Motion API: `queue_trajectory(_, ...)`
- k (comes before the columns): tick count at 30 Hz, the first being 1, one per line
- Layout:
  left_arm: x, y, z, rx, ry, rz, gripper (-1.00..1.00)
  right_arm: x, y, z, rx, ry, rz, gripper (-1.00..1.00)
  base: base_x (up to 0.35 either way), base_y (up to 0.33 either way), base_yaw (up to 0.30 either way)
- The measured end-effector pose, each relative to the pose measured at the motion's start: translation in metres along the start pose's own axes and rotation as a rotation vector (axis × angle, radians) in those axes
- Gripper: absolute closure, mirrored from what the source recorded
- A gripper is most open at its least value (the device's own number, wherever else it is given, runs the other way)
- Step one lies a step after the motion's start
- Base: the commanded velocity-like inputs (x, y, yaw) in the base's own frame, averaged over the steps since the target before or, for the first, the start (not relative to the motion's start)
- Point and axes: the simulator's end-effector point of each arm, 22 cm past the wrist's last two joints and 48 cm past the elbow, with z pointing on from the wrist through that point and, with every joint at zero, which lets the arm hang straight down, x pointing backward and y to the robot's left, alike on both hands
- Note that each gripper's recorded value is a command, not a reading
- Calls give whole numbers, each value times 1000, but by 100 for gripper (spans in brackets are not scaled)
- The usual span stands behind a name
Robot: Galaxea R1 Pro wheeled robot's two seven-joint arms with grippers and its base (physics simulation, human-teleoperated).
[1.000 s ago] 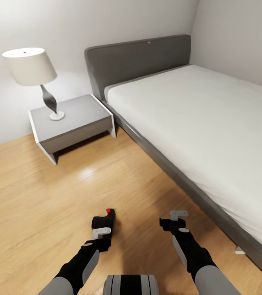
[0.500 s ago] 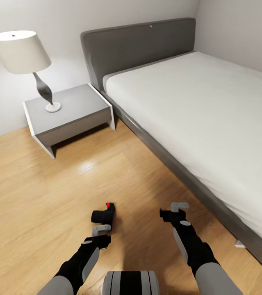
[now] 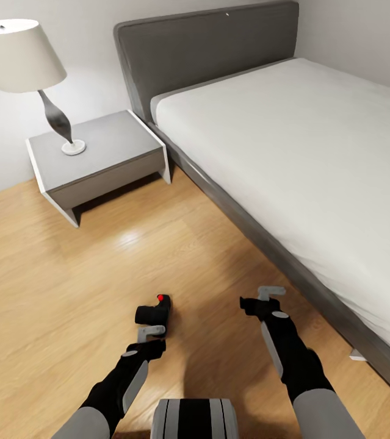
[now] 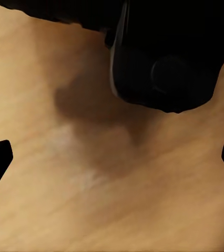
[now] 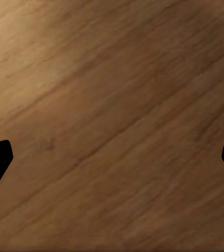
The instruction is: Attach the digital camera to the camera tripod in the bedroom.
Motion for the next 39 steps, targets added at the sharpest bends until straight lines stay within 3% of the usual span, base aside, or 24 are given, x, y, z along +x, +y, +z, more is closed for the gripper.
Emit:
queue_trajectory(15,-3,0,-1,1,-7,-2,-100,-51,-4,-24,3,-29,13,-100,0,0,0)
queue_trajectory(23,-3,0,-1,0,-7,-1,-100,-49,-2,-25,-3,-11,11,-100,0,0,0)
queue_trajectory(33,-4,0,-1,-1,-8,0,-100,-39,19,-26,-61,30,-18,-100,0,0,0)
queue_trajectory(39,9,1,7,-3,17,0,-100,-24,22,-16,-67,57,-25,-100,0,0,0)
